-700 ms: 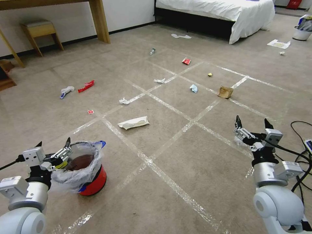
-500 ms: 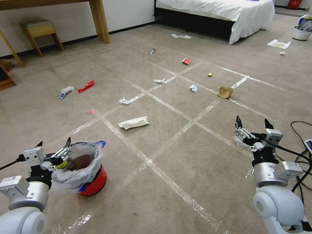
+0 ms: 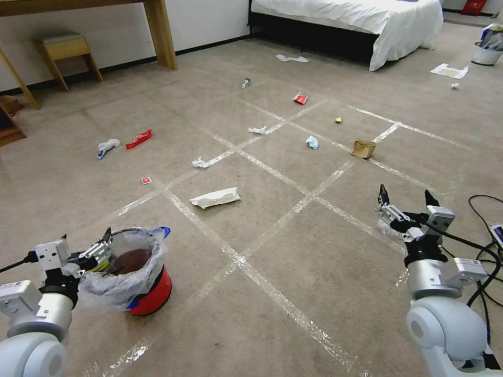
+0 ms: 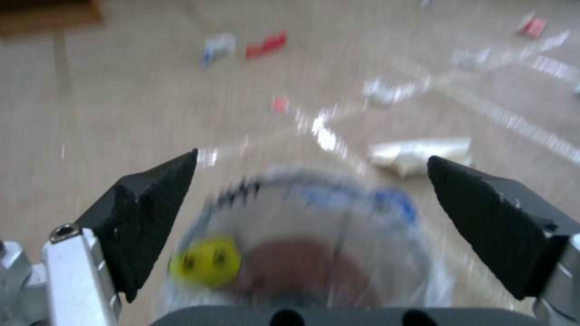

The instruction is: Pick up the trash bin and place the garbage on the floor into it.

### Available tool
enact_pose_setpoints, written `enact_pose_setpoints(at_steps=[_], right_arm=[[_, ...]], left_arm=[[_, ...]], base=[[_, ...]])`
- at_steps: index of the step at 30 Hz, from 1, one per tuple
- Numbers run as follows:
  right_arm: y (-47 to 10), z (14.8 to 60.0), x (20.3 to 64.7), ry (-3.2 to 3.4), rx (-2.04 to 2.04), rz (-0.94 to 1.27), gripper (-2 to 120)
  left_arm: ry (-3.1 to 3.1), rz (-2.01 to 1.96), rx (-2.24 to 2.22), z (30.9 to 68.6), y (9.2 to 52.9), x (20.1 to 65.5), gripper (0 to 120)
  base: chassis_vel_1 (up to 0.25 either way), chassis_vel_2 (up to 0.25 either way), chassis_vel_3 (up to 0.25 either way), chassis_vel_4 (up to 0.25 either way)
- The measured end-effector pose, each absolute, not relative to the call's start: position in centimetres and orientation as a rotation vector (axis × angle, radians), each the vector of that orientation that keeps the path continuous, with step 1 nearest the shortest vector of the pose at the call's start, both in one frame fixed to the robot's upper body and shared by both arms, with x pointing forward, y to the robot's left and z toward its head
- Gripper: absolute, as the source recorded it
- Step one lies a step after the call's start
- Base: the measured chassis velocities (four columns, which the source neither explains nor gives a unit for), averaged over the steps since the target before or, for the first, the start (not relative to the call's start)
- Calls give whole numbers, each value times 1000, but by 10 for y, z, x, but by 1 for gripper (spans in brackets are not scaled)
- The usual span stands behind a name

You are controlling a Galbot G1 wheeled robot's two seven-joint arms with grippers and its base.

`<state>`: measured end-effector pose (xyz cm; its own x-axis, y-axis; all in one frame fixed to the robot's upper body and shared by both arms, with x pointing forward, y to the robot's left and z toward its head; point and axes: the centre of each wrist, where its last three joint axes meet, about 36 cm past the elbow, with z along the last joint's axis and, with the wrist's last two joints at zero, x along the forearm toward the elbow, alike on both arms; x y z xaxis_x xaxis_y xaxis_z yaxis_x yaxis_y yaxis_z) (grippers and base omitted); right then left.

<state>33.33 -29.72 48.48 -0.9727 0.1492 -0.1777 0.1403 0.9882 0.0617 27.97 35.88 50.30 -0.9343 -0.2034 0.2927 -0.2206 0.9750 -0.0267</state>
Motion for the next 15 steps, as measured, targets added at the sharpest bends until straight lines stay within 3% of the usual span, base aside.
enact_pose_setpoints(at_steps=[15], right_arm=[[-302,471,336,2977,266,68,100]], left_arm=[[-2489,212,256,488,443,348,100]], base=[[0,0,0,0]])
